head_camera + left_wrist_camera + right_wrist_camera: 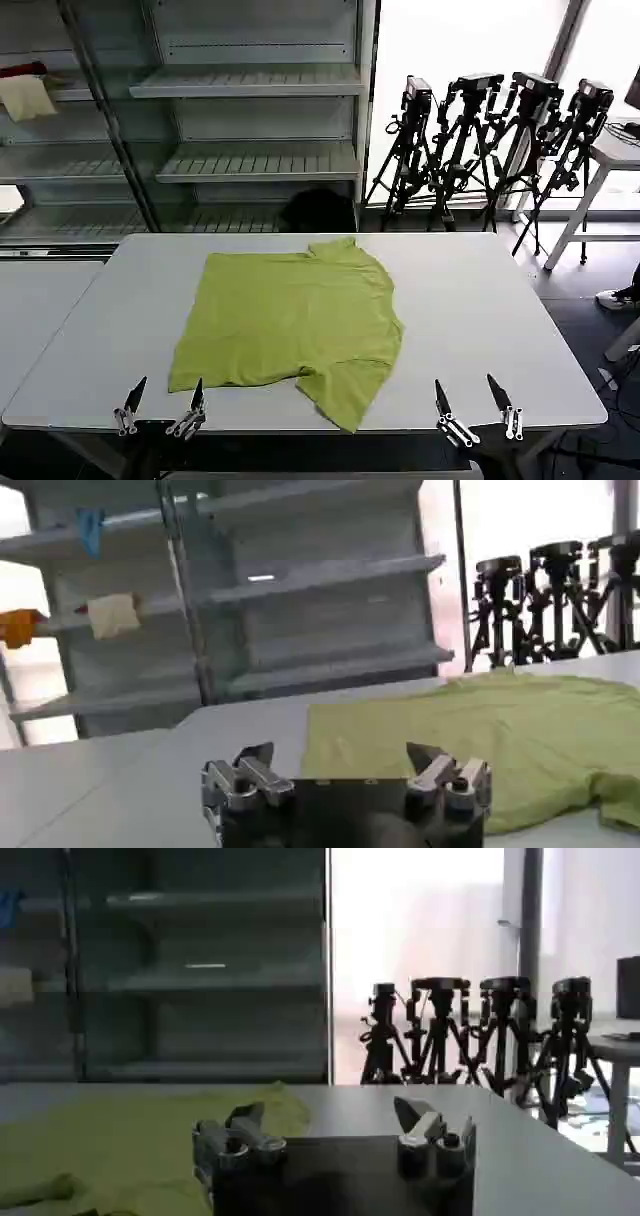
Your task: Fold and organize the clothes.
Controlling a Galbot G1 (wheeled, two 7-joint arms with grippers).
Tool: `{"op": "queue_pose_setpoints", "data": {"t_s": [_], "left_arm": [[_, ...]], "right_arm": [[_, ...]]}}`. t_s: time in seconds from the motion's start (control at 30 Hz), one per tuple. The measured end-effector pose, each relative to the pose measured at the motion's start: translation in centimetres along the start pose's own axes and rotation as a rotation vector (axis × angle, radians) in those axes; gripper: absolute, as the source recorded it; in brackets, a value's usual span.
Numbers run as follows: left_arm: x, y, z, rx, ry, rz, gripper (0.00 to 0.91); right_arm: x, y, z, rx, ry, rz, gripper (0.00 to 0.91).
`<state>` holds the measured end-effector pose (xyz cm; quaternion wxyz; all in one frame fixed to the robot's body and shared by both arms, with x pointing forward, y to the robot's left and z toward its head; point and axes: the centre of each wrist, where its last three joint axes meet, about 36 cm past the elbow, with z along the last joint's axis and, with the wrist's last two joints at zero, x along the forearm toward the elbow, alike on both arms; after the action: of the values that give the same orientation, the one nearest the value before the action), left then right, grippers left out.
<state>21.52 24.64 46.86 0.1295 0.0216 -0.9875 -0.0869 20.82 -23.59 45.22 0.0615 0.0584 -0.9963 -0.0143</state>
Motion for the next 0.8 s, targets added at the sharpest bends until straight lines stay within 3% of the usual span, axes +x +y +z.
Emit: {"op": "queue_pose_setpoints", "data": {"t_s": [0.17, 0.4, 0.8], "left_arm": [[-0.8, 0.4, -1.1, -0.005, 0.1, 0.035, 0.907], [-2.4, 1.5, -1.8, 0.02, 0.194, 0.083, 0.907], [-5.4, 3.3, -1.8, 0.095, 0.277, 0.093, 0.907]], "right_arm": [[-0.9, 1.6, -1.8, -0.03, 0.157, -0.057, 0.907], [-1.6, 4.0, -2.0, -0.021, 0.302, -0.15, 0.907], [-1.8, 7.2, -1.5, 0.044, 0.402, -0.234, 0.907]]}}
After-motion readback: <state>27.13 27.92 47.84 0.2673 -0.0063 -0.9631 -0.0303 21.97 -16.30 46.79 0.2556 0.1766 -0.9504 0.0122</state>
